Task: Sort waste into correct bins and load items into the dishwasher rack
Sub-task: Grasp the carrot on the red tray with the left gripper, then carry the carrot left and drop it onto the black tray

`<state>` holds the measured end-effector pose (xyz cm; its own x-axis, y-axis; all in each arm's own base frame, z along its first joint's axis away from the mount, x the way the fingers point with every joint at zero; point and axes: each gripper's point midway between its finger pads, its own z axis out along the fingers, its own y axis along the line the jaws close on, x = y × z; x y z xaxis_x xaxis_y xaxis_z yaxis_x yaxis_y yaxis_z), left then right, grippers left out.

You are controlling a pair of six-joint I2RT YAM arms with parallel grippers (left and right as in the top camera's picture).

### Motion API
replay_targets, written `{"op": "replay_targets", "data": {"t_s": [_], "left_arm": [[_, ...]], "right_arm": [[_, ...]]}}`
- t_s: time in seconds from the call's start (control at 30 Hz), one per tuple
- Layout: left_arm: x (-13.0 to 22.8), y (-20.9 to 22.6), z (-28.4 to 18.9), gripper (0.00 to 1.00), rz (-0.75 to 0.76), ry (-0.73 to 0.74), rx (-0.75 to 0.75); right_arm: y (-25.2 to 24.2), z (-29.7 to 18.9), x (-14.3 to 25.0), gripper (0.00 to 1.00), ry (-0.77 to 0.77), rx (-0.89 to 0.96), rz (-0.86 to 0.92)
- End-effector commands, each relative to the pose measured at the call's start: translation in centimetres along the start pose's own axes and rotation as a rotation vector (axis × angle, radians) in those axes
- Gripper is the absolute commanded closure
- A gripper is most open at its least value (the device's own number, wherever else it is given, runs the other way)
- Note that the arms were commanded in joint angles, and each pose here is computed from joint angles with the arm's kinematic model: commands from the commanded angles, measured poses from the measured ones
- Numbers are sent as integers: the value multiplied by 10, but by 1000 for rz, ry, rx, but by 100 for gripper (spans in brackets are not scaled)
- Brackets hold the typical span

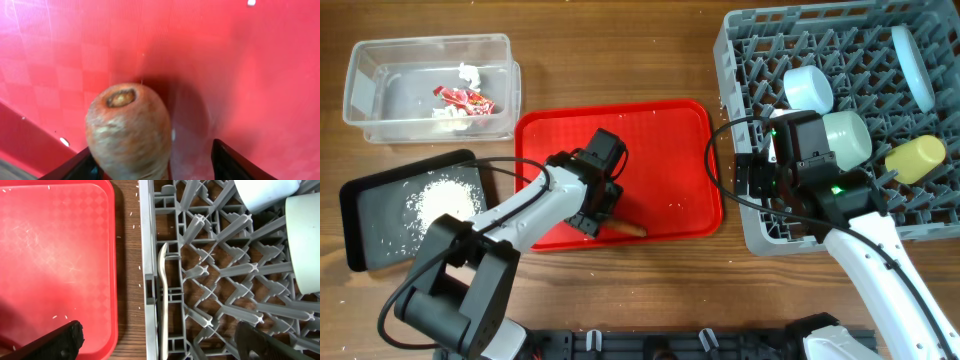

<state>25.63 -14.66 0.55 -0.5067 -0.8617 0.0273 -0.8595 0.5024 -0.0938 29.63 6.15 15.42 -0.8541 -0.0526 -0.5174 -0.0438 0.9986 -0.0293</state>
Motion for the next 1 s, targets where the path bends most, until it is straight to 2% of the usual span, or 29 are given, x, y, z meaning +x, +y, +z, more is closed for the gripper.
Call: {"op": "replay_targets", "data": {"t_s": [0.0, 0.1, 0.27, 0.3, 0.5, 0.6, 0.77, 0.87, 0.97], "left_arm": [[-12, 6, 6, 49, 4, -69, -26], [-13, 6, 6, 64, 7, -80, -26], [-28, 6, 5, 77, 76, -140, -33], [-37, 7, 4, 84, 115, -145, -37], [-80, 6, -18, 84, 131, -182, 12], [-110, 8, -42, 85, 147, -220, 64], [-164, 22, -99, 86, 91, -333, 172], [-202, 50, -129, 85, -28, -419, 208], [-237, 87, -136, 85, -187, -459, 180]], "right_arm": [[-4, -4, -5, 0, -20, 15, 21], [-4, -4, -5, 1, -19, 16, 21], [-4, -4, -5, 1, -19, 16, 21], [-4, -4, -5, 1, -19, 16, 20], [-4, -4, -5, 1, -20, 16, 20], [-4, -4, -5, 1, -20, 16, 20], [-4, -4, -6, 1, -20, 16, 21], [-4, -4, -6, 1, -20, 16, 20], [-4, -4, -6, 1, -20, 16, 20]]}}
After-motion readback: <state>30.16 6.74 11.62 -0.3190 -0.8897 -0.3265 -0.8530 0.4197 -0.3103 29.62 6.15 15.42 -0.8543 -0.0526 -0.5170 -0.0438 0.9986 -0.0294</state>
